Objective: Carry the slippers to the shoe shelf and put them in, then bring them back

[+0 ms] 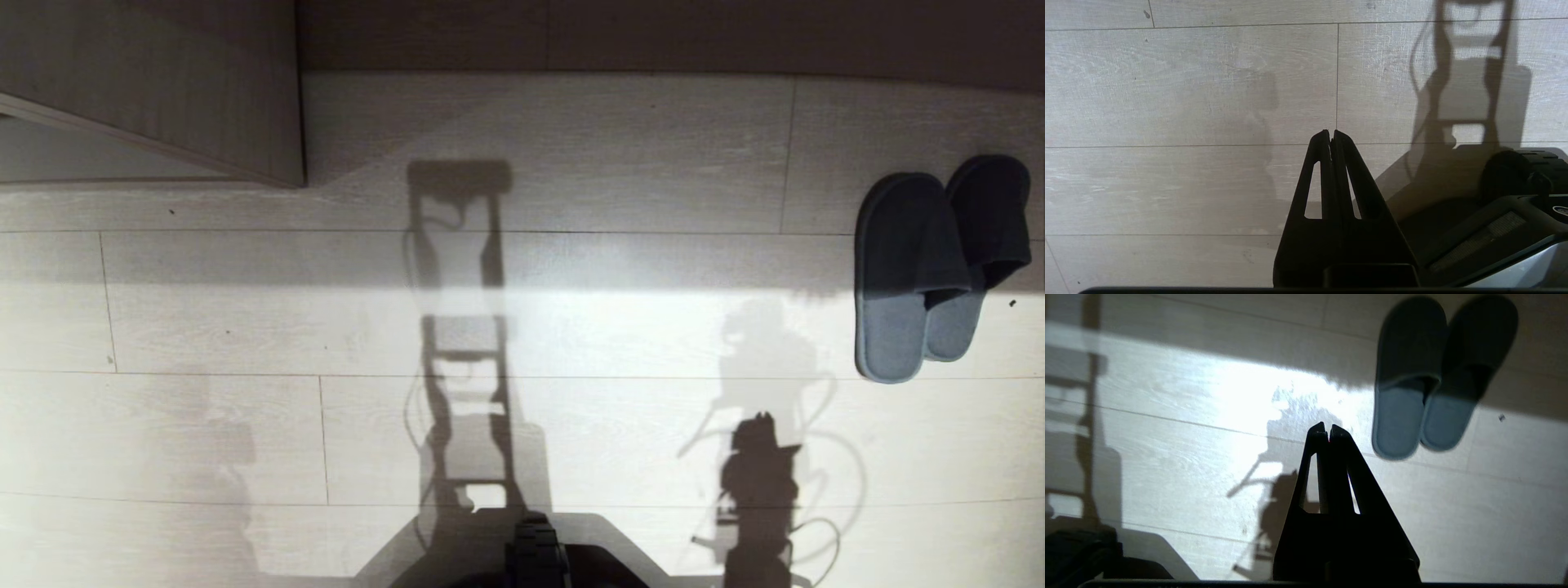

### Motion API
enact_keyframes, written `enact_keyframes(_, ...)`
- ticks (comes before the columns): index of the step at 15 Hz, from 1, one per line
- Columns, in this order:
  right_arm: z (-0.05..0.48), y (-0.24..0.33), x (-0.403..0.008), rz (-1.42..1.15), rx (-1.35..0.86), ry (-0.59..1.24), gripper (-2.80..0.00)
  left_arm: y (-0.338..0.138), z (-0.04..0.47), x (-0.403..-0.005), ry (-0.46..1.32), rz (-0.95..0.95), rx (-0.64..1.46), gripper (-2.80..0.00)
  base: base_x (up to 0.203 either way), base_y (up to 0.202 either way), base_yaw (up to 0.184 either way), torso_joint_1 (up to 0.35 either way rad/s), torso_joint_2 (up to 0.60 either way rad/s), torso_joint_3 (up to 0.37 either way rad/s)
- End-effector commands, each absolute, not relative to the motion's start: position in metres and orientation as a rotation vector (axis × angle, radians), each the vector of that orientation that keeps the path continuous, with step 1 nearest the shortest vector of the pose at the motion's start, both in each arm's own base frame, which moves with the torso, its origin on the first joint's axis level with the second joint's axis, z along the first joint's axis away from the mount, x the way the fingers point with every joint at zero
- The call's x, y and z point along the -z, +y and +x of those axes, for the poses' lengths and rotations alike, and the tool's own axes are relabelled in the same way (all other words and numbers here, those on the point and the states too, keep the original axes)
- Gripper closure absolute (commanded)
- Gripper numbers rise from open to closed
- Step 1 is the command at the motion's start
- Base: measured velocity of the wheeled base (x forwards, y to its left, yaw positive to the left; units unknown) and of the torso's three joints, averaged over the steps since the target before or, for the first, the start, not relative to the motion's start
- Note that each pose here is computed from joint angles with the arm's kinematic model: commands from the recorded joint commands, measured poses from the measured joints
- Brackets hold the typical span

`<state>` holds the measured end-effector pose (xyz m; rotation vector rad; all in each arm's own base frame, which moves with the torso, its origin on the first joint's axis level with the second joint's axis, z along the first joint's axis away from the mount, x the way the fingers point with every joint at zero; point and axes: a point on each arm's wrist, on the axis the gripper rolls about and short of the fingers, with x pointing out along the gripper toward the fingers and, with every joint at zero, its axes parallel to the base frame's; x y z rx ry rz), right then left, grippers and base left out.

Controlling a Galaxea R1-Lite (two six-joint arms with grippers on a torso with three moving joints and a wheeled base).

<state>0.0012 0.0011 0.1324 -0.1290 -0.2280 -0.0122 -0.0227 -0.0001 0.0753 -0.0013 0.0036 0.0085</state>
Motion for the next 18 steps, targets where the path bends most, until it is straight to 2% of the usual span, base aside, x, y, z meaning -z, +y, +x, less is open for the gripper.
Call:
enact_keyframes(1,-0.002,0.001,-0.123,-0.125,0.035,-0.178,0.00,0.000,-0.023,-0.075,0.002,-0.002,-0.009,0.00,0.000,0.000,0.000,0.000,0.00,0.000)
enact_keyframes(8,-0.018,0.000,-0.082,-0.113,0.022,0.014,0.00,0.000,-0.023,-0.075,0.004,-0.002,-0.009,0.00,0.000,0.000,0.000,0.000,0.00,0.000)
enact_keyframes(10,-0.023,0.000,-0.080,-0.110,0.012,-0.048,0.00,0.000,-0.023,-0.075,0.003,-0.002,-0.009,0.00,0.000,0.000,0.000,0.000,0.00,0.000)
enact_keyframes(18,-0.023,0.000,-0.075,-0.051,-0.012,0.004,0.00,0.000,-0.023,-0.075,0.003,-0.002,-0.009,0.00,0.000,0.000,0.000,0.000,0.00,0.000)
